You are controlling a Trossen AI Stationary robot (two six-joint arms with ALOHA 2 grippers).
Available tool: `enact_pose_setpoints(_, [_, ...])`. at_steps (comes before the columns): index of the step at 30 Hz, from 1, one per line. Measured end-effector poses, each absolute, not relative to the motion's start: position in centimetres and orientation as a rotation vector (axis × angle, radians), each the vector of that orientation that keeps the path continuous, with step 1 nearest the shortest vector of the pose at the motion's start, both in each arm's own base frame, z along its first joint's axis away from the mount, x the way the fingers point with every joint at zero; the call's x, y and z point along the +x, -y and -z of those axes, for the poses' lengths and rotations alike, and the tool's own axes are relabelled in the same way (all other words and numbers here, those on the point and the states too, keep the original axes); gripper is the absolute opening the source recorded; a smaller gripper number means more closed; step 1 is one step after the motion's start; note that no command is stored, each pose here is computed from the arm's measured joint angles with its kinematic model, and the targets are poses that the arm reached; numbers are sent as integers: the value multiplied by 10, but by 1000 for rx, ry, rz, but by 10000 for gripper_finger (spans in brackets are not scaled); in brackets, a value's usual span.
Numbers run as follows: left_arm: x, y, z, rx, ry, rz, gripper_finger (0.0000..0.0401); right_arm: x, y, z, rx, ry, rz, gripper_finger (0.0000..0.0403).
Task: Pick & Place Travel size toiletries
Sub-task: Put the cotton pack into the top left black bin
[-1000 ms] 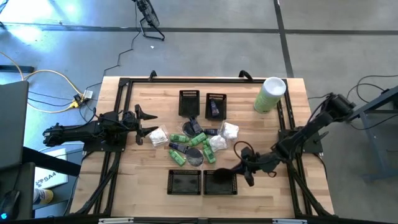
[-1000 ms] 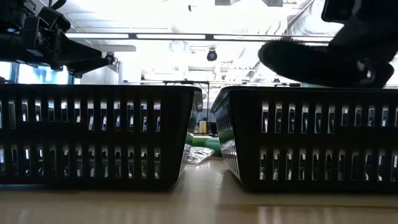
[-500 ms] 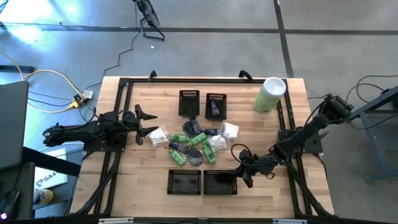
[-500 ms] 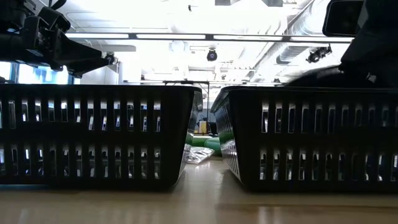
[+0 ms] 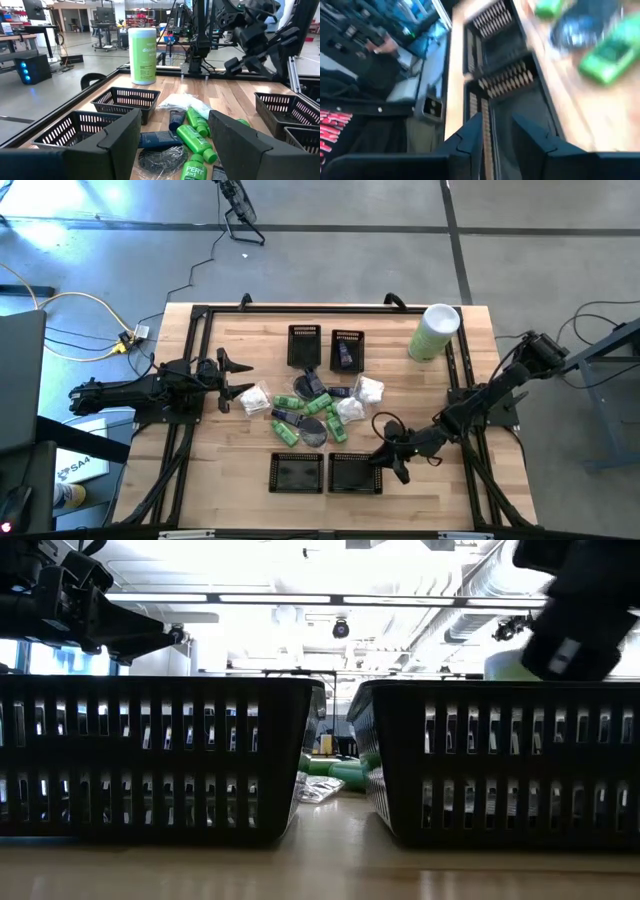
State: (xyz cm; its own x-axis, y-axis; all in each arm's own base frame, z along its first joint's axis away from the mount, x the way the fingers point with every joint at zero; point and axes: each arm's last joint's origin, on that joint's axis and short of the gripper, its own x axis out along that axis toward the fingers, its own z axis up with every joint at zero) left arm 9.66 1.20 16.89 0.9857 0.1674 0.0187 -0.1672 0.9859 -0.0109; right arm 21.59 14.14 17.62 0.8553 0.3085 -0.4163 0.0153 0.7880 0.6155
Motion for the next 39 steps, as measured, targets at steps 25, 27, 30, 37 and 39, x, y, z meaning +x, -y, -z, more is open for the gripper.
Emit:
enact_pose_setpoints(25, [97, -12, -169, -8, 19, -168, 230, 252, -61, -185, 222, -287, 236, 4])
enact_pose_setpoints(27, [97, -12, -169, -7, 19, -168, 230, 254, -55, -185, 206, -287, 258, 4])
enact_pose_setpoints(30, [97, -12, -169, -6, 19, -168, 230, 256, -43, -185, 198, -293, 268, 3])
enact_pose_setpoints(37, [97, -12, -169, -4, 19, -169, 230, 262, 4, -185, 248, -329, 139, 4])
enact_pose_setpoints(39, [97, -12, -169, -4, 19, -169, 230, 262, 20, -185, 276, -334, 107, 4])
